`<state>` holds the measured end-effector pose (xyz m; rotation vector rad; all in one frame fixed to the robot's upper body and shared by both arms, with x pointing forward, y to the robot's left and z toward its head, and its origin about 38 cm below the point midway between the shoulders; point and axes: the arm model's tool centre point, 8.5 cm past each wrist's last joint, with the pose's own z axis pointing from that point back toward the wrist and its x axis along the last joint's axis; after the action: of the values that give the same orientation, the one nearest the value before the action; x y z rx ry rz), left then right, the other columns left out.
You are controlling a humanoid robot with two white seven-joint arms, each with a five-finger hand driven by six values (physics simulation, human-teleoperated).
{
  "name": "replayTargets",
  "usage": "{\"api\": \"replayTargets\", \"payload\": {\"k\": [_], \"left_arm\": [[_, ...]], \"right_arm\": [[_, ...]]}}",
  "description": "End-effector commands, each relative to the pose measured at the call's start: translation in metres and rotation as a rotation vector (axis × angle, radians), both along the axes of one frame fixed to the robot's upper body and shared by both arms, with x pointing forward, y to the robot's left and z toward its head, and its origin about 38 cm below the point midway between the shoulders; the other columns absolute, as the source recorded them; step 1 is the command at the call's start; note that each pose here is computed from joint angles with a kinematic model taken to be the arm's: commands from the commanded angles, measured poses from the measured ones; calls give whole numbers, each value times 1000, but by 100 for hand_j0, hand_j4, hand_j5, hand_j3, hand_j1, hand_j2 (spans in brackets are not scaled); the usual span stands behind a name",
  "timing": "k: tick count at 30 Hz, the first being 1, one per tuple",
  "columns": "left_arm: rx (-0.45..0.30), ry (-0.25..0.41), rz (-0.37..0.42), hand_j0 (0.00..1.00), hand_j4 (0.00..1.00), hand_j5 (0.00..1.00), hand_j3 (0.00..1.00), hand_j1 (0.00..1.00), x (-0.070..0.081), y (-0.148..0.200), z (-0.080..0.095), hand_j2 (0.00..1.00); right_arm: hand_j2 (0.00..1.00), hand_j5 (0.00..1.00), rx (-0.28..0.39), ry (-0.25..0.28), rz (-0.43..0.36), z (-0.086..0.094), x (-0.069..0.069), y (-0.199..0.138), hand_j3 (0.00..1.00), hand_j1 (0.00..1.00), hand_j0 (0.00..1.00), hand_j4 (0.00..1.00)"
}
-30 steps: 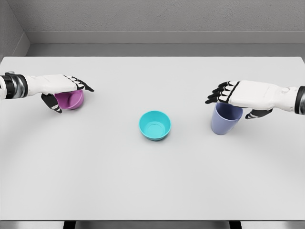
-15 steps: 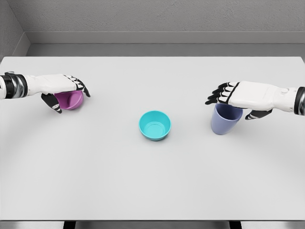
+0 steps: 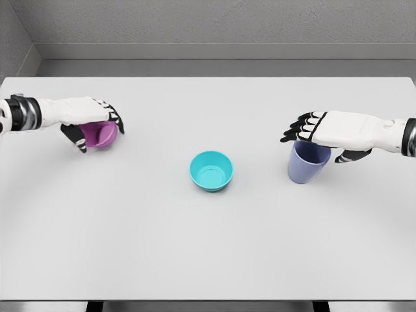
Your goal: Stacking bowl and cup with both arms
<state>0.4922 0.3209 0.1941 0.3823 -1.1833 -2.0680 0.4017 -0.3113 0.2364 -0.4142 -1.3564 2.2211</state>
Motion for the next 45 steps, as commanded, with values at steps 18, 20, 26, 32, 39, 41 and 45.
{"api": "replayTargets", "payload": {"k": [18, 20, 26, 32, 39, 41, 45], "left_arm": [[-81, -156, -293, 67, 67, 67, 67, 67, -18, -105, 59, 67], [-96, -167, -332, 67, 67, 67, 67, 67, -23, -116, 66, 67], [-113, -209, -490, 67, 67, 67, 67, 67, -52, -158, 81, 67], [-129, -233, -589, 67, 67, 67, 67, 67, -68, -190, 90, 67], [-85, -173, -636, 68, 68, 68, 68, 68, -78, -200, 66, 68], [-69, -179, -645, 68, 68, 68, 68, 68, -78, -202, 69, 68], [-38, -183, -681, 68, 68, 68, 68, 68, -79, -211, 73, 68]], "right_arm": [[100, 100, 4, 5, -15, 0, 2, -3, 100, 100, 100, 100], [100, 100, 4, 5, -15, 0, 2, -3, 100, 100, 100, 100], [100, 100, 4, 7, -15, -1, 2, -4, 100, 100, 100, 100], [100, 100, 8, 11, -13, -3, 3, -2, 100, 100, 100, 100], [100, 100, 10, 16, -14, -5, 3, -2, 100, 100, 100, 100], [100, 100, 10, 17, -17, -5, 3, -2, 100, 100, 100, 100], [100, 100, 9, 18, -16, -6, 3, -2, 100, 100, 100, 100]]}}
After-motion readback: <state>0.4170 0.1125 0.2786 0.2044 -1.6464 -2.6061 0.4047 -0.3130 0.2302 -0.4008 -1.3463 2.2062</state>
